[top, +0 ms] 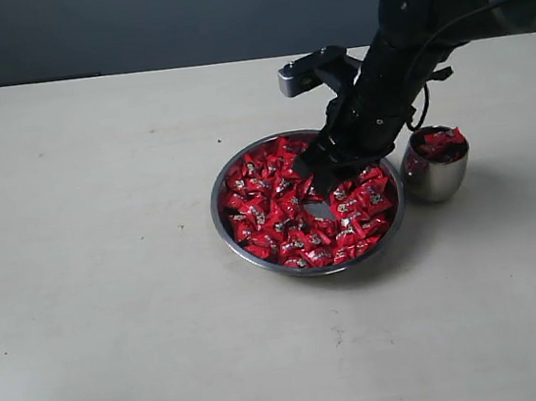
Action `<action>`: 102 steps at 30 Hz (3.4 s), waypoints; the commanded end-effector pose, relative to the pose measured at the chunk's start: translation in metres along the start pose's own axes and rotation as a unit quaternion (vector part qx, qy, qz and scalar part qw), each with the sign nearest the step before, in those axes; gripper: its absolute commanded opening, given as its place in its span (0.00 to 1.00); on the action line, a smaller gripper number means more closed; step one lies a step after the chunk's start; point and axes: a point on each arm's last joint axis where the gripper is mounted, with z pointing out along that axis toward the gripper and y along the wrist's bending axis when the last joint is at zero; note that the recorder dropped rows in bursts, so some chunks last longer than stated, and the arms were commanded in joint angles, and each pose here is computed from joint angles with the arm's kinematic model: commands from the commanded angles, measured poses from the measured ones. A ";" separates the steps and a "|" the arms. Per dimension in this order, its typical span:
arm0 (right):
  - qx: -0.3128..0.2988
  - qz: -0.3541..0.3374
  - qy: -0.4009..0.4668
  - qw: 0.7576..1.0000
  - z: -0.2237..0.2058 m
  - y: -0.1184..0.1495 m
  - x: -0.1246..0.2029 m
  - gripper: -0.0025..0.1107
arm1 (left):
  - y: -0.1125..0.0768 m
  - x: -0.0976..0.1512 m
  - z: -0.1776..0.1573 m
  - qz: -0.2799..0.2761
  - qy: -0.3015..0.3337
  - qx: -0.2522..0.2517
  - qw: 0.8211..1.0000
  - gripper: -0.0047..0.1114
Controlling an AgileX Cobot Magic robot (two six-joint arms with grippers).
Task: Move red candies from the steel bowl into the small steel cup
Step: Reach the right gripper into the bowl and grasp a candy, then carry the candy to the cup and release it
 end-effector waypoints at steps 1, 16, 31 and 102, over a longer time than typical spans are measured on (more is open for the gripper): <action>0.027 -0.009 -0.007 1.000 0.005 -0.002 -0.016 0.42 | 0.000 0.000 0.000 0.001 -0.006 0.001 1.000 0.04; 0.043 0.016 0.072 0.996 0.047 -0.017 -0.027 0.42 | 0.000 0.000 0.000 0.001 -0.006 0.001 1.000 0.04; 0.051 0.032 0.078 0.995 0.033 -0.019 -0.046 0.03 | 0.000 0.000 0.000 0.001 -0.006 0.001 1.000 0.04; 0.100 0.140 -0.080 0.982 -0.085 -0.095 0.015 0.26 | 0.000 0.000 0.000 0.001 -0.006 0.001 1.000 0.04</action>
